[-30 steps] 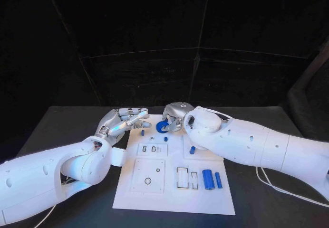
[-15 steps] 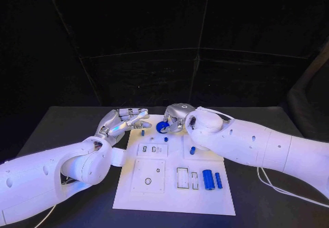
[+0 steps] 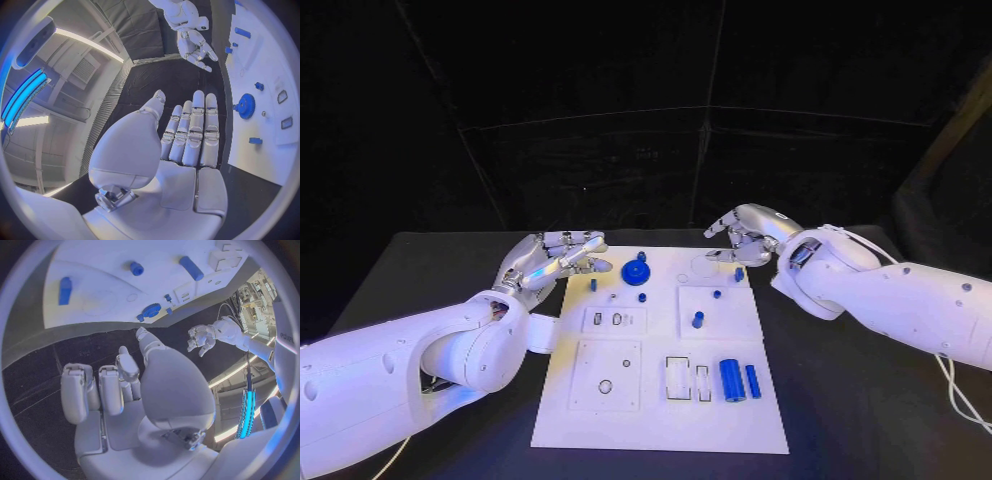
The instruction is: Assemble the parts on the task board
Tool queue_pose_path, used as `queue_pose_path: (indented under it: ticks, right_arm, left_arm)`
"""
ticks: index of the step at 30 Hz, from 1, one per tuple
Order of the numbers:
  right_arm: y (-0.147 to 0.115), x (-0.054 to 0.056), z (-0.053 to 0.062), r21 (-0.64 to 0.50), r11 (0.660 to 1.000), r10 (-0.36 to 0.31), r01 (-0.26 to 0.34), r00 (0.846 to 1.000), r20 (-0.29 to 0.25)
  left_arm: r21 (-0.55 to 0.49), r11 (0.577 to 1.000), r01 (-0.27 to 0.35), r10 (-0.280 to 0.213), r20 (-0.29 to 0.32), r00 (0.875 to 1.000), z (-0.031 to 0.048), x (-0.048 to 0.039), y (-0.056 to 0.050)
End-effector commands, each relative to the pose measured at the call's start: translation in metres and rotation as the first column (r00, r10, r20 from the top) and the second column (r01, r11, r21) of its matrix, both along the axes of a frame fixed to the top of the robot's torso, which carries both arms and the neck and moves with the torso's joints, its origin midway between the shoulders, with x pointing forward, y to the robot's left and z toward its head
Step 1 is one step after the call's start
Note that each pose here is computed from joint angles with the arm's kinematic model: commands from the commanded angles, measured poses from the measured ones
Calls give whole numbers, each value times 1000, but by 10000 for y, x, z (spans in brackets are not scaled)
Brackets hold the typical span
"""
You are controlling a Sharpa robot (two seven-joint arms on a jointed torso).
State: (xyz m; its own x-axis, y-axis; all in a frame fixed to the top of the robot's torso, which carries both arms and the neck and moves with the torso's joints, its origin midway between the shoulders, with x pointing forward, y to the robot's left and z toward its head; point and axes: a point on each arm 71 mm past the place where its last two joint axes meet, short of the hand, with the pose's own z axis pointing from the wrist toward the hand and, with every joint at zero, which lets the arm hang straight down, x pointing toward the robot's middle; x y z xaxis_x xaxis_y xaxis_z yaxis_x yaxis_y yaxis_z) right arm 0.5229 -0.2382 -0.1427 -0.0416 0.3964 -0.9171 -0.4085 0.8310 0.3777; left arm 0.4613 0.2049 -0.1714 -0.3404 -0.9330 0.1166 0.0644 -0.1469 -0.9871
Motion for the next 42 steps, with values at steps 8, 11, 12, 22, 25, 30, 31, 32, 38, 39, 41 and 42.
queue_pose_path:
  ticks: [8, 11, 12, 22, 25, 30, 31, 32, 38, 39, 41, 42]
  right_arm:
    - [-562, 6, -30, 121, 993, -2, 8, 999, -49]
    - [-654, 7, -105, 115, 993, -19, 27, 997, -69]
    - [-678, 7, -140, 112, 993, -23, 32, 997, -77]
    - [-716, -15, -411, 90, 995, -28, 41, 991, -134]
    - [-721, -7, -440, 87, 995, -32, 44, 989, -142]
    - [-716, 6, -473, 83, 996, -31, 44, 988, -154]
    - [-711, 8, -480, 83, 996, -29, 43, 987, -157]
    - [-705, 9, -487, 83, 996, -28, 42, 987, -160]
    - [-671, 16, -521, 82, 996, -15, 29, 984, -176]
    - [-667, 17, -525, 81, 996, -13, 28, 984, -178]
    - [-658, 21, -535, 81, 996, -9, 25, 983, -183]
    - [-654, 22, -539, 80, 996, -8, 23, 983, -185]
  left_arm:
    - [-4, 1000, 15, -15, 10, 1000, 5, 25, -32]
    - [-4, 1000, 15, -15, 10, 1000, 2, 31, -34]
    - [-4, 1000, 15, -15, 10, 1000, 1, 32, -35]
    - [-4, 1000, 15, -15, 9, 1000, -9, 45, -39]
    - [-4, 1000, 15, -15, 9, 1000, -10, 46, -38]
    - [-4, 1000, 15, -15, 8, 1000, -11, 46, -38]
    - [-4, 1000, 15, -15, 8, 1000, -11, 47, -38]
    - [-4, 1000, 15, -15, 8, 1000, -11, 47, -37]
    - [-3, 1000, 15, -15, 7, 1000, -12, 47, -35]
    - [-3, 1000, 15, -15, 7, 1000, -12, 46, -35]
    - [-3, 1000, 15, -15, 7, 1000, -12, 46, -33]
    - [-3, 1000, 14, -14, 7, 1000, -12, 46, -32]
